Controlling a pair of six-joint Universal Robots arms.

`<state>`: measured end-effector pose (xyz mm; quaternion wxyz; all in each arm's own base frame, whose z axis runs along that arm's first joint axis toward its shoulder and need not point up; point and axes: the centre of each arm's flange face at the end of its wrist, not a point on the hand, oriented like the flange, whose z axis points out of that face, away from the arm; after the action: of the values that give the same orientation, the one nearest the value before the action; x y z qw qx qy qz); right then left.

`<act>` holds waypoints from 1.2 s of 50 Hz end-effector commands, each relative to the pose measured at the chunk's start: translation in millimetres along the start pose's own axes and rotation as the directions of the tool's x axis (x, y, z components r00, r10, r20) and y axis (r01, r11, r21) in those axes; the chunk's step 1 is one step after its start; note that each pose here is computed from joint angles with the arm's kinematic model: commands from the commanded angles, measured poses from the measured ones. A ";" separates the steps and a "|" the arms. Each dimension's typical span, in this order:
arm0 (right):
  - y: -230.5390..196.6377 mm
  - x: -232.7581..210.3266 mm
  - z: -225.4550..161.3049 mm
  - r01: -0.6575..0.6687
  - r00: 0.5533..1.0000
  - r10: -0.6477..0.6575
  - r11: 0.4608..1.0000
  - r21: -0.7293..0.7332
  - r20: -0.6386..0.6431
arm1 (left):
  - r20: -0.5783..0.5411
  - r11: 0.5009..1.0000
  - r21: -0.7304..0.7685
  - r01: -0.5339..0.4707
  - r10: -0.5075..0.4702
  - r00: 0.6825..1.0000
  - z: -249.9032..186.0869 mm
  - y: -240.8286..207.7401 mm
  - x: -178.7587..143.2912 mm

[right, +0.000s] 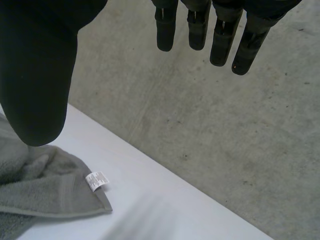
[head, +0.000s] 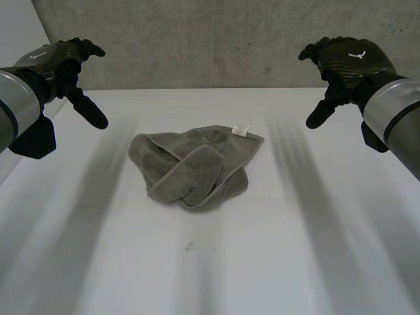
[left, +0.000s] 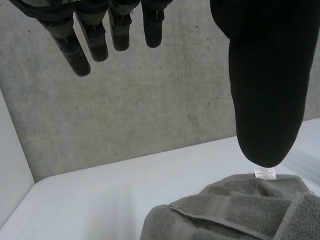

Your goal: Fold the laundry

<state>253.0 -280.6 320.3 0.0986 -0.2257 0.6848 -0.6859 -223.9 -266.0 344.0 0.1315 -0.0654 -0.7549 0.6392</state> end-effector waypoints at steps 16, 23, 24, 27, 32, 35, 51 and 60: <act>106.1 -30.0 40.9 0.167 0.963 -0.116 0.965 -0.202 0.244 | -0.066 0.967 -0.252 -0.045 0.029 0.997 53.7 120.1 22.7; 111.2 -29.4 43.8 0.167 0.963 -0.114 0.963 -0.211 0.244 | -0.114 0.965 -0.253 -0.065 0.037 0.993 73.8 175.7 37.3; 111.2 -29.4 43.8 0.167 0.963 -0.114 0.963 -0.211 0.244 | -0.118 0.963 -0.259 -0.068 0.038 0.992 75.9 183.4 38.4; 109.8 -26.4 45.2 0.165 0.965 -0.115 0.964 -0.207 0.235 | -0.121 0.962 -0.265 -0.071 0.040 0.992 77.4 190.2 39.5; 102.4 -22.6 49.5 0.153 0.969 -0.112 0.971 -0.183 0.219 | -0.127 0.973 -0.220 -0.064 0.037 0.991 78.6 182.2 42.5; 94.8 -19.7 56.8 0.154 0.972 -0.125 0.979 -0.133 0.201 | -0.135 0.978 -0.200 -0.062 0.035 0.990 75.0 172.7 45.2; 49.2 -23.2 97.1 0.071 0.948 -0.128 0.978 0.199 0.290 | -0.246 0.996 0.072 -0.048 0.065 0.967 -39.2 38.4 67.2; 73.4 -47.8 90.0 -0.004 0.872 -0.037 0.996 0.084 0.488 | -0.279 0.990 0.069 -0.120 0.135 0.951 -76.9 48.8 66.2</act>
<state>315.4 -353.3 255.6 0.2301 -0.3710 0.5890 -0.6801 -275.2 -190.6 324.2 0.2090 -0.1709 -0.7031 0.6578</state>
